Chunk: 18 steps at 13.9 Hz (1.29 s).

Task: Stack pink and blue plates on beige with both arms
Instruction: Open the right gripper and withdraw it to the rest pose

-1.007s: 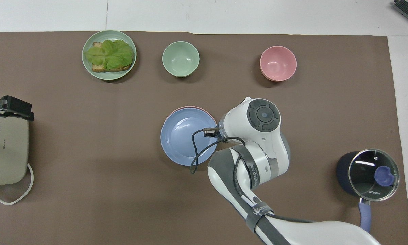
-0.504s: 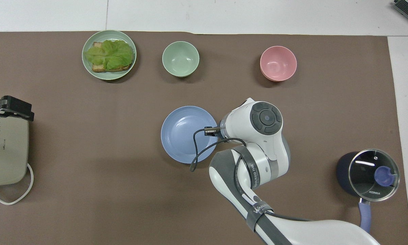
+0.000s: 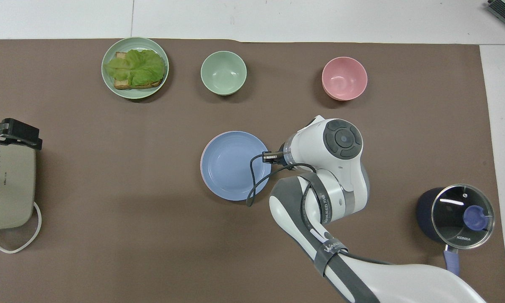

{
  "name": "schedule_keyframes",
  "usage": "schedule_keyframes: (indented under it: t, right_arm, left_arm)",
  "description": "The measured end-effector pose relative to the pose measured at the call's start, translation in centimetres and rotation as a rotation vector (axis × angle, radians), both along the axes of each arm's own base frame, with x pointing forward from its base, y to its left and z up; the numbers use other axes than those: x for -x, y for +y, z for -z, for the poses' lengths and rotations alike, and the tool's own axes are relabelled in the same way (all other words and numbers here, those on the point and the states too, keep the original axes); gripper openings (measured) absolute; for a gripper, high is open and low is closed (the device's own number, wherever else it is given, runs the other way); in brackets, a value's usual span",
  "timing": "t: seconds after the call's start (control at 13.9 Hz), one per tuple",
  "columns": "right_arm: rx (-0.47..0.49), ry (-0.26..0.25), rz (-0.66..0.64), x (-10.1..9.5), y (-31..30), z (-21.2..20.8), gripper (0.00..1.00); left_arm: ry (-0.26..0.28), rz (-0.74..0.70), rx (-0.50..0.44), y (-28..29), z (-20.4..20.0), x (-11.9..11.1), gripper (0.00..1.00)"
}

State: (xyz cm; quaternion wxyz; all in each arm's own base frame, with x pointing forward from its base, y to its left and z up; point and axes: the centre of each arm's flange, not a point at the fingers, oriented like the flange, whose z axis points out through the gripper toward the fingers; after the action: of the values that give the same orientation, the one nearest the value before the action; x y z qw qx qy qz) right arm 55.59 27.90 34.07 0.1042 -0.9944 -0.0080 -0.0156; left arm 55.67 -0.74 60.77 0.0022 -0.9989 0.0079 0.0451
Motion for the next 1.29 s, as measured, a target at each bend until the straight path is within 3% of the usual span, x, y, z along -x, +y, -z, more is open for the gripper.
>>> schedule_keyframes:
  t: [0.07, 0.29, 0.5, 0.58, 0.72, 0.94, 1.29]
  right_arm:
    - [0.000, -0.001, 0.002, -0.1, -0.1, 0.0, 0.29]
    - [-0.008, -0.021, 0.010, -0.7, -0.2, -0.8, 0.63]
    - [-0.001, -0.059, 0.058, -3.1, -3.8, -2.7, 0.95]
    - [0.034, -0.072, 0.051, -3.7, -5.2, -3.4, 1.00]
    - [0.101, -0.091, 0.030, -4.6, -7.4, -5.3, 1.00]
    - [0.129, -0.050, 0.053, -5.4, -10.4, -10.0, 1.00]
    - [0.120, -0.036, 0.130, -4.5, -16.3, -17.4, 1.00]
  left_arm:
    - [0.000, 0.000, 0.000, 0.0, 0.0, 0.0, 1.00]
    - [0.000, 0.000, 0.000, 0.0, 0.0, 0.0, 1.00]
    - [0.000, 0.000, 0.000, 0.0, 0.0, 0.0, 1.00]
    - [0.000, 0.000, 0.000, 0.0, 0.0, 0.0, 1.00]
    - [0.000, 0.000, 0.000, 0.0, 0.0, 0.0, 1.00]
    - [0.000, 0.000, 0.000, 0.0, 0.0, 0.0, 1.00]
    - [0.000, 0.000, 0.000, 0.0, 0.0, 0.0, 1.00]
